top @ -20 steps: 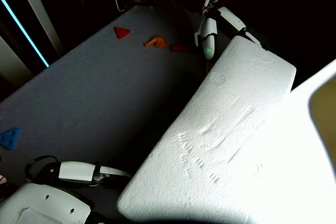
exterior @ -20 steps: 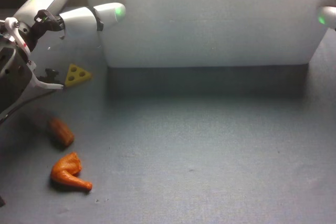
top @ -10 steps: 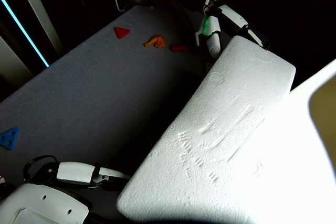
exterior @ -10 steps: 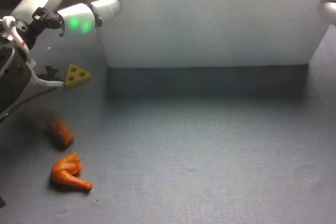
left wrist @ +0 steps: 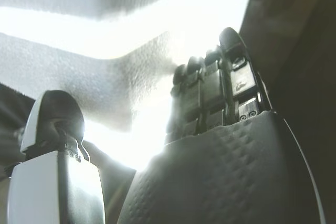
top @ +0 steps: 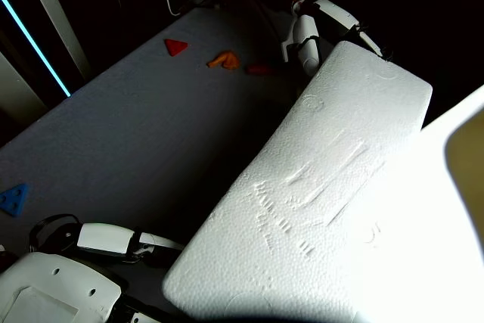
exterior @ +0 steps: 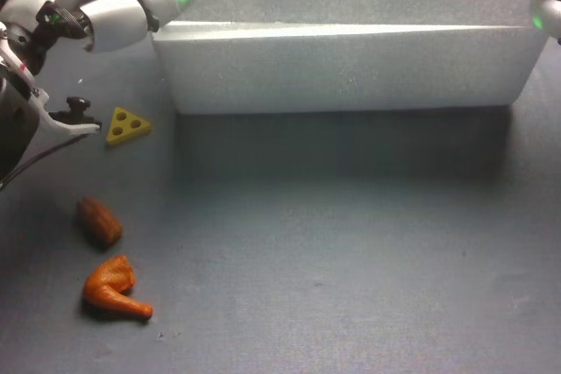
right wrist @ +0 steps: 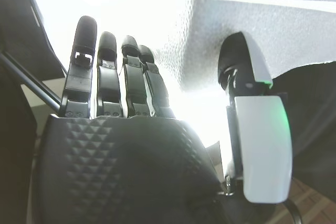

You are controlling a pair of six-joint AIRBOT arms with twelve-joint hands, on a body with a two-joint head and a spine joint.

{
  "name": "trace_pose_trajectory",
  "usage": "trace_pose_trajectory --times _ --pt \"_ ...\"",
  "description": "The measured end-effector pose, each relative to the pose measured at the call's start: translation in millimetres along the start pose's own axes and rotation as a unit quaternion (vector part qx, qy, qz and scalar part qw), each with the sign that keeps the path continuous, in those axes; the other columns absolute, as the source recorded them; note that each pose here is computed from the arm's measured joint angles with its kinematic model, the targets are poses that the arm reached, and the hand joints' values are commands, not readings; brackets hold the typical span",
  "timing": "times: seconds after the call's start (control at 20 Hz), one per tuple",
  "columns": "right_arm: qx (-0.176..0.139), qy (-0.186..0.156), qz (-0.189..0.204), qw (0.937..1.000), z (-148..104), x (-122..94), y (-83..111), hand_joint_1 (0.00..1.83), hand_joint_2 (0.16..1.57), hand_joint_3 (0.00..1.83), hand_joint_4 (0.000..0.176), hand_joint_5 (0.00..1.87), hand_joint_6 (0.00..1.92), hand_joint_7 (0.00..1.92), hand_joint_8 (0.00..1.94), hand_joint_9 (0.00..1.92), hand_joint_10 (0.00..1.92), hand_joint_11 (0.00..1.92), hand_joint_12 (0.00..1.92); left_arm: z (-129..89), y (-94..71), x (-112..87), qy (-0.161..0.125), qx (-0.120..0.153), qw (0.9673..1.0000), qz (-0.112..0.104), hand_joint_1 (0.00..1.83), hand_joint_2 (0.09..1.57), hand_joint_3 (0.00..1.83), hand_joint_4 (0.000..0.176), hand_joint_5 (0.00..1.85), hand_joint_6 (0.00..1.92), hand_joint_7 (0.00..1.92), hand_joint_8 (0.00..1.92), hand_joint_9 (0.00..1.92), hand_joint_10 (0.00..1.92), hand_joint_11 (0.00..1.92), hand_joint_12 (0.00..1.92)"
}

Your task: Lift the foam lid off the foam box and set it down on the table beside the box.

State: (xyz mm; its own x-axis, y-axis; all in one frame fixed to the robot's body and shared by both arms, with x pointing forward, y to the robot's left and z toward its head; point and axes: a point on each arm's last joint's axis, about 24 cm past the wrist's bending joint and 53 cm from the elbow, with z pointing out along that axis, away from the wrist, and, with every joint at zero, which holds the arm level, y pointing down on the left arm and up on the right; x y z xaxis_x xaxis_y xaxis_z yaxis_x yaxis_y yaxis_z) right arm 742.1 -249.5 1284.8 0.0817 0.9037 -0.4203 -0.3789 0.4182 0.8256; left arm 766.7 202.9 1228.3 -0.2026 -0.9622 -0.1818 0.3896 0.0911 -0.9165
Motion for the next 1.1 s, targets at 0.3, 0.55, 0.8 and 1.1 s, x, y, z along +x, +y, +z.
trace_pose_trajectory --times 0.3,0.55,0.8,1.1 --pt "-0.039 -0.008 -0.014 0.9991 -10.4 -16.2 27.0 0.63 1.19 0.0 0.0 0.0 0.69 0.13 0.41 0.0 1.02 0.0 1.72 -9.7 -22.1 -9.5 -0.003 0.029 0.9995 0.013 0.55 1.05 0.0 0.047 0.19 0.0 0.08 0.0 0.04 0.0 0.0 0.15" --pt "-0.057 -0.01 -0.022 0.9981 -19.7 -23.7 40.9 0.61 1.18 0.0 0.0 0.0 0.53 0.0 0.78 0.0 1.0 0.0 1.81 -22.0 -28.4 -8.4 0.005 0.036 0.9991 0.022 0.54 1.07 0.0 0.032 0.17 0.0 0.09 0.0 0.08 0.01 0.0 0.59" --pt "-0.071 -0.002 -0.032 0.997 -37.8 -21.9 50.8 0.69 1.23 0.0 0.0 0.0 0.43 0.08 0.61 0.0 1.01 0.0 1.72 -39.3 -37.8 -7.6 0.018 0.042 0.998 0.043 0.52 1.06 0.0 0.054 0.19 0.01 0.09 0.0 0.09 0.02 0.0 1.04" --pt "-0.097 0.02 -0.052 0.9938 -55.2 -13.2 67.9 0.63 1.25 0.0 0.0 0.0 0.34 0.1 0.28 0.0 0.81 0.0 1.67 -64.5 -41.5 -11.4 0.024 0.034 0.997 0.066 0.48 1.07 0.01 0.024 0.18 0.0 0.07 0.0 0.09 0.04 0.0 1.31"
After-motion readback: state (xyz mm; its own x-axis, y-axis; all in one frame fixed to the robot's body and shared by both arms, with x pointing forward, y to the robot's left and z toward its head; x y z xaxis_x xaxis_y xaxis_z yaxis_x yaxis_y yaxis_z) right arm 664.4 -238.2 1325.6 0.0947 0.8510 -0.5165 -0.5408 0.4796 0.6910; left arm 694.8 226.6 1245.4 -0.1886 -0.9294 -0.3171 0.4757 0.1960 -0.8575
